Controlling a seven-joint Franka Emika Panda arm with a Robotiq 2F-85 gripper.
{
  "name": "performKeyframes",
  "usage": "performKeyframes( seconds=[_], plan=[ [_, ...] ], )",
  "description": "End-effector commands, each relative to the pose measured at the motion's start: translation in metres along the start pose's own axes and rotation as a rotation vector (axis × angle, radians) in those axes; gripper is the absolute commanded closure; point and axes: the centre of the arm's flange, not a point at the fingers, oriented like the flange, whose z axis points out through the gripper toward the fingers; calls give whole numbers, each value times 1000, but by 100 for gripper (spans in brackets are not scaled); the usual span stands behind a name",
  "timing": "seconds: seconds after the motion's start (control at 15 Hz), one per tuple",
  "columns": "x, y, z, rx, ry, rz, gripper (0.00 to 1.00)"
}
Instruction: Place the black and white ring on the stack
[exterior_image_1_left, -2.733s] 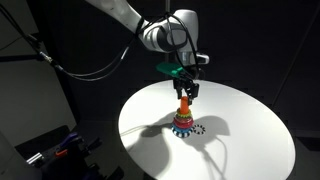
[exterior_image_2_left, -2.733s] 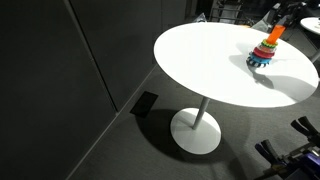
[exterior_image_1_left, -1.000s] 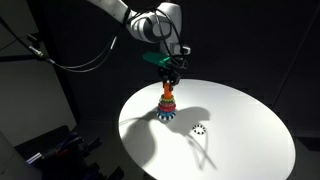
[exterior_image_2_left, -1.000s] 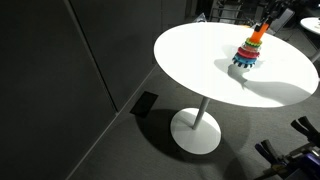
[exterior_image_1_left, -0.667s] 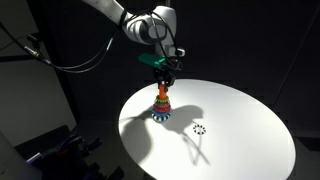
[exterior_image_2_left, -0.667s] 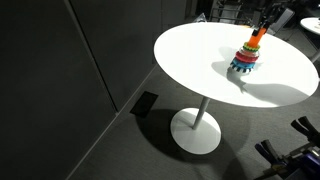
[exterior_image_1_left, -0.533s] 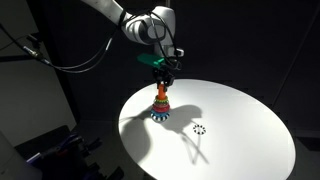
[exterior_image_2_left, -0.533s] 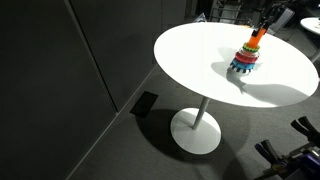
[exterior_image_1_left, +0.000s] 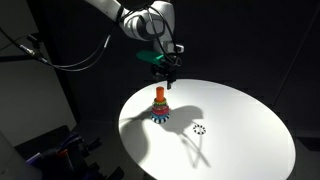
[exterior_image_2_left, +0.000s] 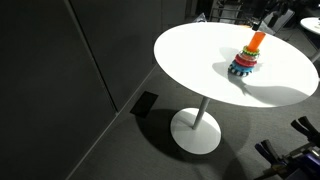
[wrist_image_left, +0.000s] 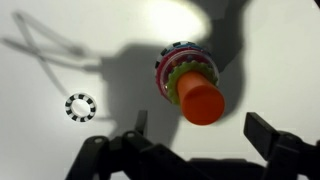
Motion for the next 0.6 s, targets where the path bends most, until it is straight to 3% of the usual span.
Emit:
performKeyframes(
  seconds=[0.0, 0.53],
  plan=[
    [-1, 14, -9, -17, 4, 26, 0],
    [4, 58, -6, -47, 4, 118, 0]
  ],
)
